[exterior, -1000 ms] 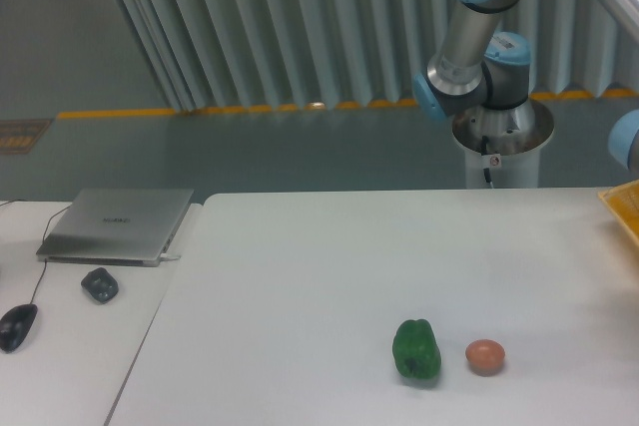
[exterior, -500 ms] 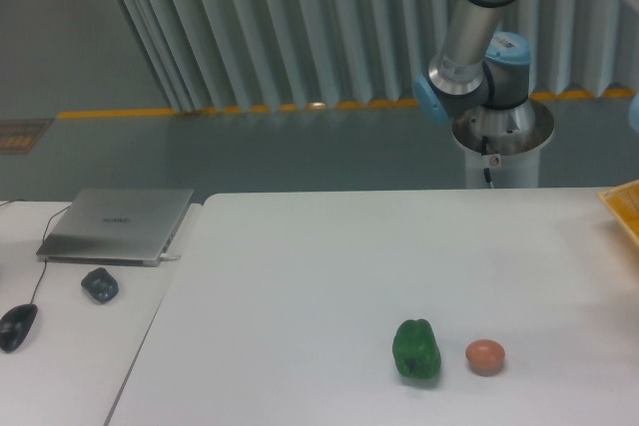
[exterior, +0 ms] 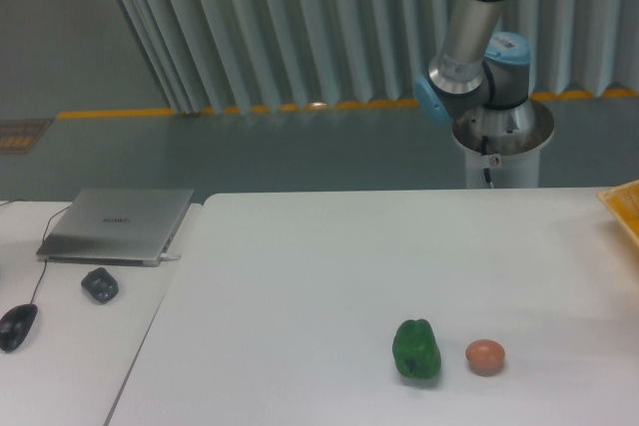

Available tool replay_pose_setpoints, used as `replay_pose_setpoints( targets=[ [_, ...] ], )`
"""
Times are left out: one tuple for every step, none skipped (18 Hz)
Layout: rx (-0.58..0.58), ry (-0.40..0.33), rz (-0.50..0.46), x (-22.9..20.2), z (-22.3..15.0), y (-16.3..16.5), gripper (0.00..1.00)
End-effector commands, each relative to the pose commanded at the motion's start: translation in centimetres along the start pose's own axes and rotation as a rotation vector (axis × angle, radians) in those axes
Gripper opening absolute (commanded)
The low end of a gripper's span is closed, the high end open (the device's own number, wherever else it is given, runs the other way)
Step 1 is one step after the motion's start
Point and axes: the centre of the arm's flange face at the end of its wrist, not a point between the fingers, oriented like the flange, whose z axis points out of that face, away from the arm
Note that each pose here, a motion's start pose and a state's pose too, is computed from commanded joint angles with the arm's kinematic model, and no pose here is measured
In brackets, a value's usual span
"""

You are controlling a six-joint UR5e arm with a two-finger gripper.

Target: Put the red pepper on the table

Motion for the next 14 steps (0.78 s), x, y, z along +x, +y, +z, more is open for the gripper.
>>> replay_pose_setpoints(
  targets=[
    [0.019, -0.006, -0.011, 0.1, -0.3, -1.0, 0.59],
    [0.023, 0.001, -0.033, 0.0, 0.1, -2.9, 0.59],
    [0.024, 0.001, -0.085, 0.1, 0.3, -4.4, 0.59],
    [0.025, 0.003, -0.141, -0.1, 0.5, -5.9, 0.59],
    [0.026, 0.005, -0.186, -0.2, 0.7, -7.2, 0.59],
    [0.024, -0.002, -0.216, -0.5, 1.0, -8.3, 0.59],
    [0.023, -0.01, -0.242, -0.6, 1.2, -9.2, 0.59],
    [0.02, -0.024, -0.288, -0.7, 1.8, -10.4, 0.59],
    [0.02, -0.039, -0.312, -0.7, 2.1, -11.1, 0.59],
    [0.019, -0.047, -0.328, -0.6, 2.6, -11.4, 0.59],
    [0.011, -0.053, -0.323, -0.4, 3.6, -12.2, 0.59],
    [-0.003, -0.049, -0.315, 0.0, 4.8, -12.6, 0.59],
    [-0.022, -0.062, -0.312, 0.1, 5.3, -12.7, 0.59],
    [-0.056, -0.084, -0.313, 0.3, 6.1, -13.8, 0.59]
  ],
)
